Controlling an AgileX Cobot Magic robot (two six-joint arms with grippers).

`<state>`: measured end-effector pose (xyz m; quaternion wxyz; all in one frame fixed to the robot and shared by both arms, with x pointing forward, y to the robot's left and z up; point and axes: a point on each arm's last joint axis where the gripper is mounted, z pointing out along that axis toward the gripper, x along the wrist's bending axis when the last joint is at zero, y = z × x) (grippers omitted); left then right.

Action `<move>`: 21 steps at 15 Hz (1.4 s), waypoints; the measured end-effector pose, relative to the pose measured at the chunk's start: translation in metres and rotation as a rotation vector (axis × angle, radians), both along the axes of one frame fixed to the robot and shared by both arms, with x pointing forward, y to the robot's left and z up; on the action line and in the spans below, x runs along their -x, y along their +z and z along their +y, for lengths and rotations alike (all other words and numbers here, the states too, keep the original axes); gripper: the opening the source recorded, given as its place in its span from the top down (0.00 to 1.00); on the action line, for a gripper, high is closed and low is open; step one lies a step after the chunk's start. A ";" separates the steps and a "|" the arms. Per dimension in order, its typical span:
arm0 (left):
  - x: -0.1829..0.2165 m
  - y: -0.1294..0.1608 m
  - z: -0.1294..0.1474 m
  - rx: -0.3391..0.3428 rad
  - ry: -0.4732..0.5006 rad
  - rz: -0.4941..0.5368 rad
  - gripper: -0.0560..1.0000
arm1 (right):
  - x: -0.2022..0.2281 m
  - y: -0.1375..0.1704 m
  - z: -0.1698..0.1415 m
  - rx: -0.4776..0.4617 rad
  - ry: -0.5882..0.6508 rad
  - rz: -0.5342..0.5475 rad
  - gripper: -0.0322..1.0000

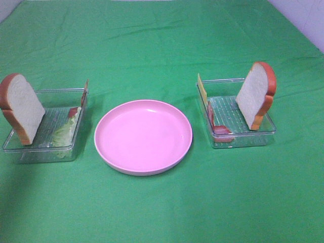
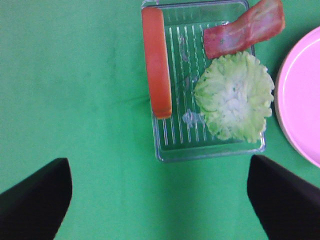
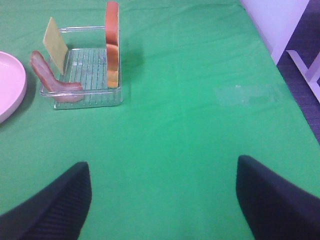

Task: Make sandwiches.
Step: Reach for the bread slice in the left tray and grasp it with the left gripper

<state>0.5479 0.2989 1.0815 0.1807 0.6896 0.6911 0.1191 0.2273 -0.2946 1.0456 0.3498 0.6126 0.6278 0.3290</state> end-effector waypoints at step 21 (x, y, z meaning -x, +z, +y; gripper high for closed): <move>-0.092 -0.108 -0.007 0.036 0.015 0.130 0.73 | 0.000 0.000 0.000 0.000 0.000 0.000 0.24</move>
